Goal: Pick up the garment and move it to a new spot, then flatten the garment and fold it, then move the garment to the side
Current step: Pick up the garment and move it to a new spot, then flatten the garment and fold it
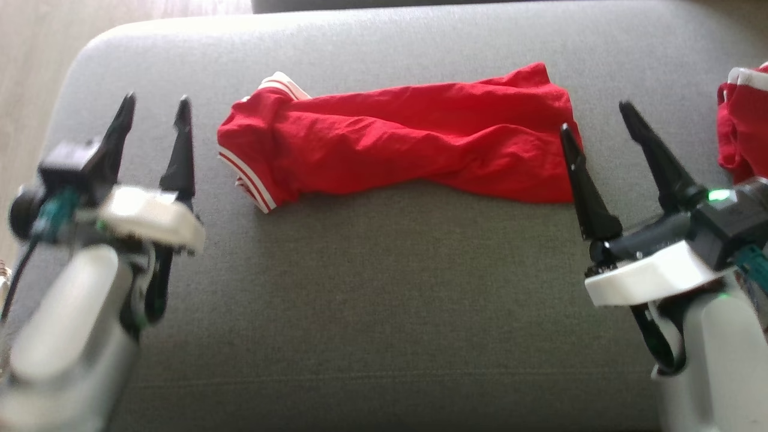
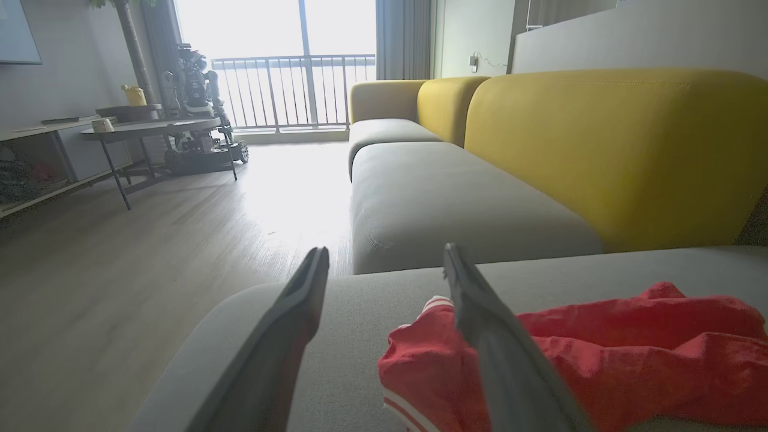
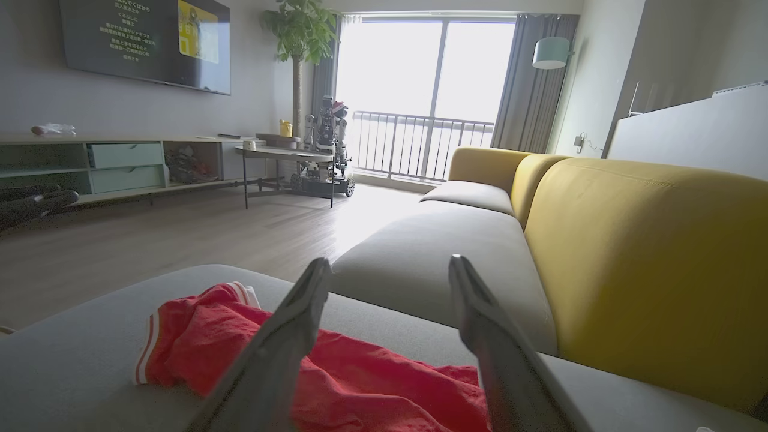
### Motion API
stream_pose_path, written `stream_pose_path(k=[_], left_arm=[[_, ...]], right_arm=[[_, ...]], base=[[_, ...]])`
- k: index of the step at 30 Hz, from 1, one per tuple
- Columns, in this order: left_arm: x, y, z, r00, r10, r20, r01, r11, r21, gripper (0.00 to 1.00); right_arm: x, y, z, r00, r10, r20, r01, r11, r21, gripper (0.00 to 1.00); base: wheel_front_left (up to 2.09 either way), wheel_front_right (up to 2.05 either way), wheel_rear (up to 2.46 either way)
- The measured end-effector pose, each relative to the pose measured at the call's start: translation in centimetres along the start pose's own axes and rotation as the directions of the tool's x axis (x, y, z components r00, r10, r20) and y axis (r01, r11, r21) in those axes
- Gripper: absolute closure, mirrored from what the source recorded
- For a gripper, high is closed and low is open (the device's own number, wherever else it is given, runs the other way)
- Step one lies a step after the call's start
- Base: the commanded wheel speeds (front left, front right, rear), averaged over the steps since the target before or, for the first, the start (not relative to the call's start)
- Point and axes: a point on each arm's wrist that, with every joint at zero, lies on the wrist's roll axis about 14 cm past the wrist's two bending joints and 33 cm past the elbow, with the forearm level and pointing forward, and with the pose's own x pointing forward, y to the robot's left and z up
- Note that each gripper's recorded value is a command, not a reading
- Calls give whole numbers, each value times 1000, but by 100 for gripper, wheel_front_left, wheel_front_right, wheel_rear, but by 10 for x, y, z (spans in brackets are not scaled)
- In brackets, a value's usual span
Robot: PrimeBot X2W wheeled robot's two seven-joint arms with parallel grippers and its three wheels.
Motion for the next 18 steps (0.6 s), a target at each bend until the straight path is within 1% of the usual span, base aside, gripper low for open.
stream_pose_path(k=[2,6,9,11,14,18], left_arm=[[-16,6,7,998,60,31,-59,998,-31,0],[-55,6,6,990,135,47,-131,988,-87,0],[-84,7,2,978,205,38,-197,970,-145,0],[-101,9,-1,970,241,31,-233,959,-163,0],[-116,13,-1,957,286,35,-275,942,-190,0],[-118,11,1,953,299,53,-281,934,-223,0]], right_arm=[[-5,0,-3,1000,-3,-13,3,1000,9,0],[-14,3,-10,999,-1,-40,2,1000,23,0],[-26,6,-15,998,1,-66,1,999,35,0],[-32,9,-20,996,6,-84,-2,999,45,0],[-35,14,-21,996,16,-86,-11,998,61,0],[-34,17,-26,995,24,-93,-18,998,68,0]], base=[[0,0,0],[0,0,0],[0,0,0],[0,0,0],[0,0,0],[0,0,0]])
